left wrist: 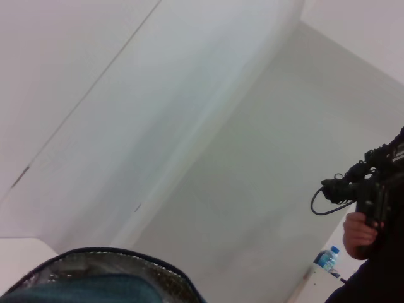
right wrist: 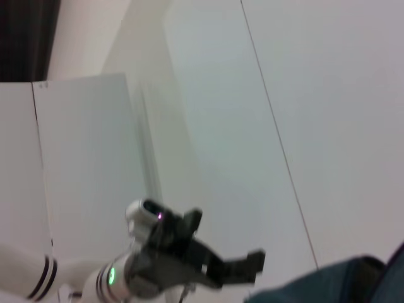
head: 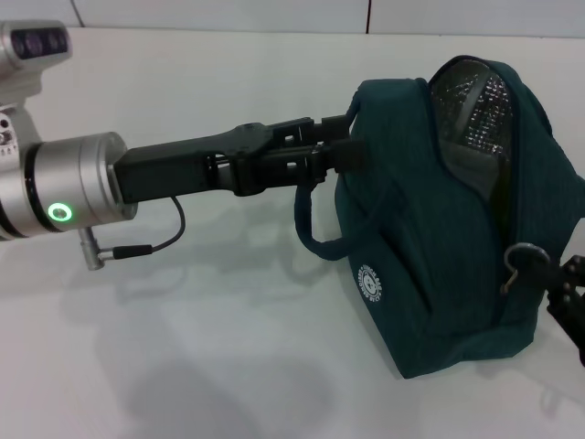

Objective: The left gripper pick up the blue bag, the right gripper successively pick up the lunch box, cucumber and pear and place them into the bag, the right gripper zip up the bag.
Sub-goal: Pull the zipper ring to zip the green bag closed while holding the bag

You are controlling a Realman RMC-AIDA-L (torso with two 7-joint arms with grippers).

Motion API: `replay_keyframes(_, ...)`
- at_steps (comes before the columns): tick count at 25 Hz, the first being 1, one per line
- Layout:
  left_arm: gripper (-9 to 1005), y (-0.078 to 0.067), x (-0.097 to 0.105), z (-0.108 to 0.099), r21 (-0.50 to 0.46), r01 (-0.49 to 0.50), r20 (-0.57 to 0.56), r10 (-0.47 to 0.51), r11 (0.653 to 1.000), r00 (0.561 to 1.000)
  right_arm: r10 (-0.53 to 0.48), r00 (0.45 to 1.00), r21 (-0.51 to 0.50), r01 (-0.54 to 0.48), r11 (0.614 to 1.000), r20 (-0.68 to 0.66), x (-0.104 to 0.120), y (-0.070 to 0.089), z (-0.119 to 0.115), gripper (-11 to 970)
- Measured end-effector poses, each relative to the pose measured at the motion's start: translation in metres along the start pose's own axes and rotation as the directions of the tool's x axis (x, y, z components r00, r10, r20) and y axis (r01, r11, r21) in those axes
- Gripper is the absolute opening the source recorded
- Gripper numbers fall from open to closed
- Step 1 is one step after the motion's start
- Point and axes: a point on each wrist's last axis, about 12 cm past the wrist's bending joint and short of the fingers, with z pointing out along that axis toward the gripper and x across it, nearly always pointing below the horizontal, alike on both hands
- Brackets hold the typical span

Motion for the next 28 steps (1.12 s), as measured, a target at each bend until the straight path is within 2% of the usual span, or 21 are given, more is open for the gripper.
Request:
replay_keyframes(5,885,-0.003,0.008,-0.006,0.002,-0.051,-0.008,0.051,0.999,0.999,-0.024,0.998,0.002,0.024,1.0,0.059,-0.008,-0.005,0.005,9)
replay_keyframes(9,883,-0.007,0.017,-0.013,0.009,-0.104,-0.006,0.104,0.995,0.995,-0.052,0.992,-0.004,0.053,0.999,0.118,-0.019,-0.014,0.018,9)
replay_keyframes(20,876,-0.019,0.046,-0.035,-0.013,-0.205,0.014,0.205,0.979,0.979,-0.062,0.986,-0.072,0.074,0.995,0.155,-0.039,-0.045,0.07,9)
replay_keyframes(28,871,-0.02,0.06,-0.041,-0.054,-0.241,0.039,0.243,0.969,0.969,-0.046,0.988,-0.122,0.064,0.99,0.145,-0.046,-0.054,0.102,9)
